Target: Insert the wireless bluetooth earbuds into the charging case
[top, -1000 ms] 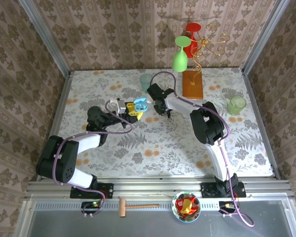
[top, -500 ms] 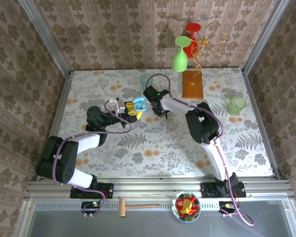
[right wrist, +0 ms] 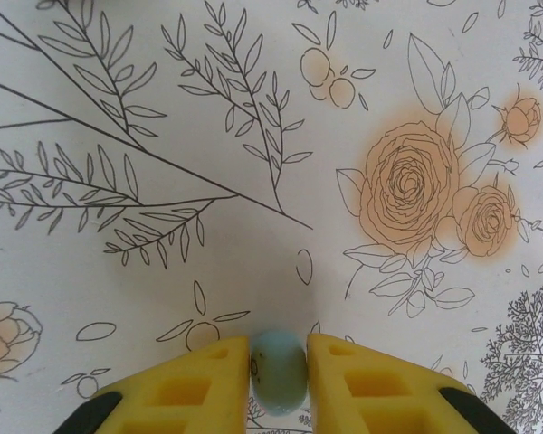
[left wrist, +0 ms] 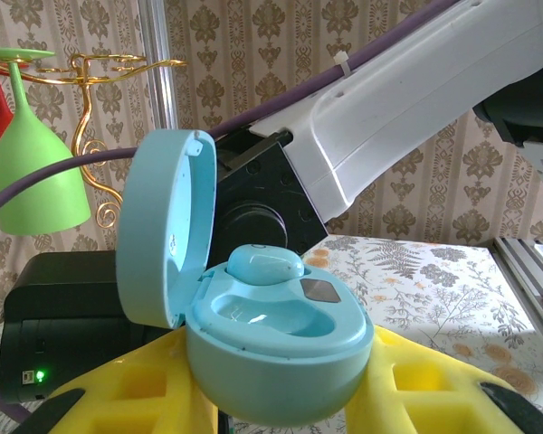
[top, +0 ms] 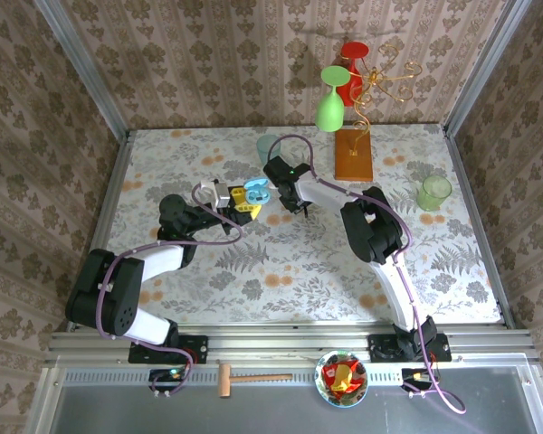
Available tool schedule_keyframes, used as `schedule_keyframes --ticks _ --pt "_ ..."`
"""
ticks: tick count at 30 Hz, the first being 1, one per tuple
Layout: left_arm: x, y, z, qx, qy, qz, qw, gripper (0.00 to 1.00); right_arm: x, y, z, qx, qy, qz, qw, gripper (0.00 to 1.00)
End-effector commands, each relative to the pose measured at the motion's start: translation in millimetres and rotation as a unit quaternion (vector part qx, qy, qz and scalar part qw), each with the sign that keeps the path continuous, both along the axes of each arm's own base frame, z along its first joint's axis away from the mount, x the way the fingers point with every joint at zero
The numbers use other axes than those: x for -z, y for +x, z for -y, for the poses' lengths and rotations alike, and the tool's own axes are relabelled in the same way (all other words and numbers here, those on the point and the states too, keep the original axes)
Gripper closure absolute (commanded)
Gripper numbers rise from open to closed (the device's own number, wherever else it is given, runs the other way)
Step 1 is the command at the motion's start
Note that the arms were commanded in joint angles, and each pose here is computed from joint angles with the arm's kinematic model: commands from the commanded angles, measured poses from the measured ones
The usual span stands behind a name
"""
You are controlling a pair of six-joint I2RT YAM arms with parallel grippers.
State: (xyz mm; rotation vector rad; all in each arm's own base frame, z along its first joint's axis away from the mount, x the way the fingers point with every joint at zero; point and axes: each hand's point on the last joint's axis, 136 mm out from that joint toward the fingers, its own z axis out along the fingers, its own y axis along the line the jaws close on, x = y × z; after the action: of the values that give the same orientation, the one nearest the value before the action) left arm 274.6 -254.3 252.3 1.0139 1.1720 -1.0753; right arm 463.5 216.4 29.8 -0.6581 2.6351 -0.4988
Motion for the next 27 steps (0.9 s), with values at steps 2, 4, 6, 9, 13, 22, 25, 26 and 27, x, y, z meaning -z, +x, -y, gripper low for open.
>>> schedule_keyframes --ticks 2,4,6,9,13,22,25,26,27 --pt "-10.0 -3.7 -3.6 -0.002 -0.006 0.029 1.000 0.76 -0.7 -3.2 4.5 0.004 0.006 -0.009 1.000 0.76" --pt "-9.6 -3.5 -3.9 -0.002 -0.006 0.027 1.000 0.76 2.7 -3.7 3.6 0.003 0.008 -0.012 1.000 0.76" --pt "-9.5 -3.6 -3.7 -0.002 -0.006 0.027 1.000 0.76 7.6 -4.4 3.7 0.001 0.005 -0.018 1.000 0.76" --pt "-10.2 -3.1 -3.6 -0.002 -0.006 0.028 1.000 0.76 14.4 -4.5 5.7 0.000 -0.002 -0.027 1.000 0.76" --pt "-9.7 -2.5 -3.3 -0.002 -0.006 0.028 1.000 0.76 15.0 -5.4 7.3 0.003 -0.005 -0.031 1.000 0.81" --pt "-7.9 -0.2 -4.6 -0.012 -0.005 0.030 0.999 0.76 -37.8 -7.1 4.3 0.020 0.068 0.024 0.997 0.85" --pt "-6.7 2.7 -5.3 -0.021 -0.005 0.031 0.999 0.76 -67.3 -14.8 6.6 0.034 0.127 0.052 0.990 0.85" --pt "-6.8 3.9 -5.9 -0.025 -0.006 0.032 0.999 0.76 -77.2 -19.2 7.8 0.039 0.151 0.060 0.986 0.85" --pt "-6.9 4.6 -6.0 -0.027 -0.006 0.032 0.999 0.76 -86.0 -23.3 8.4 0.042 0.174 0.067 0.982 0.85"
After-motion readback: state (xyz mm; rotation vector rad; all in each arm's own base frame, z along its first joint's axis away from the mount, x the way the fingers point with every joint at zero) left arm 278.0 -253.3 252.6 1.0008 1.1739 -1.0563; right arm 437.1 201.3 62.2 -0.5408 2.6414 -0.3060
